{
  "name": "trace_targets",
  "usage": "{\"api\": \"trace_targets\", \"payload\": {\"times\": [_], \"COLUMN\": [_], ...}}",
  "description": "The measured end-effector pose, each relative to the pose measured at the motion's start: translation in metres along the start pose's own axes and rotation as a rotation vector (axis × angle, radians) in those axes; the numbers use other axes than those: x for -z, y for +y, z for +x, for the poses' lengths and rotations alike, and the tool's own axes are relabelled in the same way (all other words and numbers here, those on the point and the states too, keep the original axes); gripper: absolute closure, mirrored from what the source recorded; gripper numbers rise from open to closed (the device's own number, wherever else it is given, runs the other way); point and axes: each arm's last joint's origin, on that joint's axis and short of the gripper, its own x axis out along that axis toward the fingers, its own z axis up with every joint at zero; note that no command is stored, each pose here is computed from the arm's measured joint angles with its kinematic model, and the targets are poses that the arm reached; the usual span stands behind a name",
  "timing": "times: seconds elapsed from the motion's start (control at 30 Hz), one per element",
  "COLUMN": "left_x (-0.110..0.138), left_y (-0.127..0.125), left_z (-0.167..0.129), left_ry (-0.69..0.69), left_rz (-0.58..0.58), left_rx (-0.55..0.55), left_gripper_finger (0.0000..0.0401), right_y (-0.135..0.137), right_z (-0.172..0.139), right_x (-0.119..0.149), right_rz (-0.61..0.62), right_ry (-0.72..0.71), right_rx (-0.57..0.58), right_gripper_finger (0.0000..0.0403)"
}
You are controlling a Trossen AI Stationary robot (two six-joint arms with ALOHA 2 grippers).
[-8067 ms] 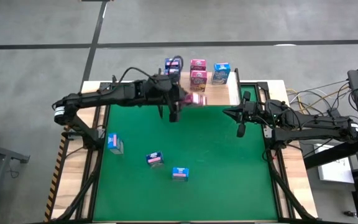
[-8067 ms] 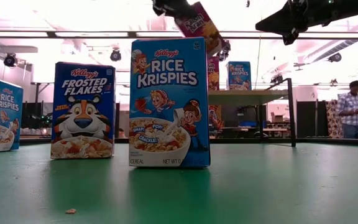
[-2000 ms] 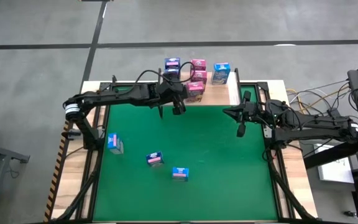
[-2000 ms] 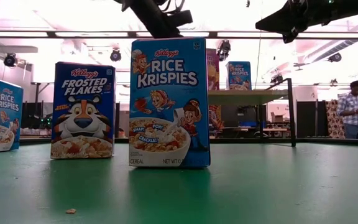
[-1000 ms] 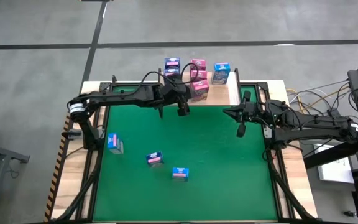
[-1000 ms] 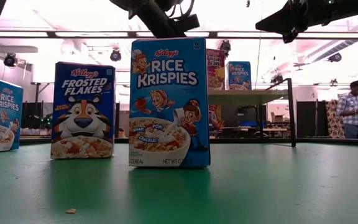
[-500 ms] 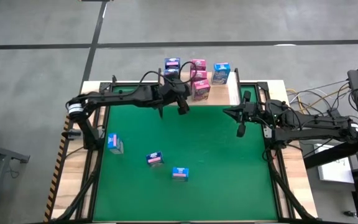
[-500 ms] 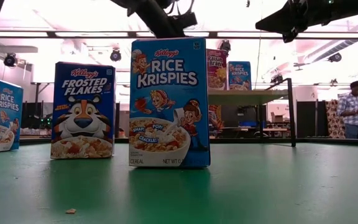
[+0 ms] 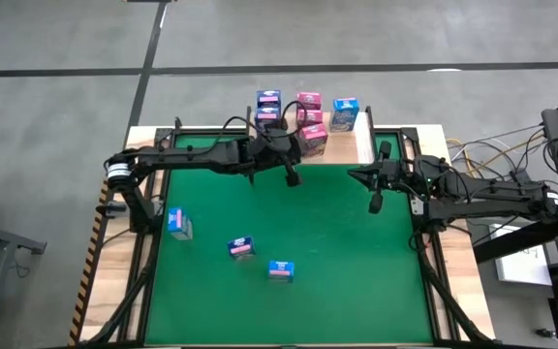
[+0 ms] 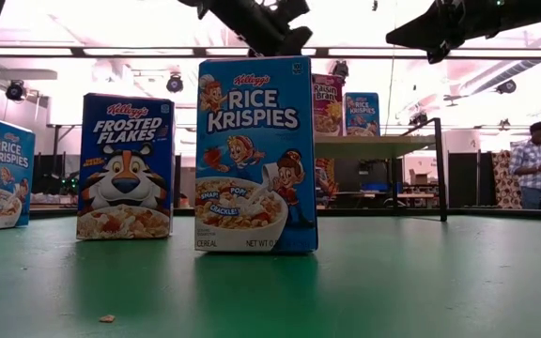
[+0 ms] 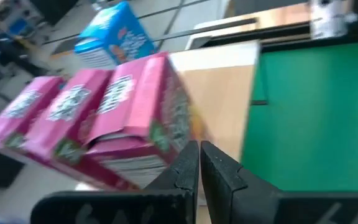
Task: Stack cereal on shelf
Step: Put the pink cereal on the shelf aligned with the other pink cereal boxes
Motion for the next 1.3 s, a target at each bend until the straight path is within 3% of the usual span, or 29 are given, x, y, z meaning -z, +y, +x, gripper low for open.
{"api": "trace_targets", "payload": {"times": [0.37,0.73,0.9,1.3], "left_x": [0.002,-0.003,0.002,0.013], "left_y": [0.006,-0.015,-0.018,-0.019], "left_z": [0.002,-0.014,-0.019,-0.022], "left_ry": [0.042,0.052,0.125,0.228], "left_rz": [-0.004,0.001,0.052,0.085], "left_rx": [-0.136,-0.082,-0.139,-0.128], "left_gripper_finger": [0.0401,0.0401,0.0401,0.0401], "right_y": [0.0,0.0,-0.001,-0.016], "right_z": [0.0,0.0,0.005,0.031], "right_x": [0.0,0.0,-0.001,0.002], "right_rz": [-0.004,0.0,0.038,0.136], "right_ry": [0.0,-0.001,-0.014,0.069], "right_rx": [0.0,0.003,0.024,0.191], "right_gripper_finger": [0.0394,0.0394,0.0394,0.0394]}}
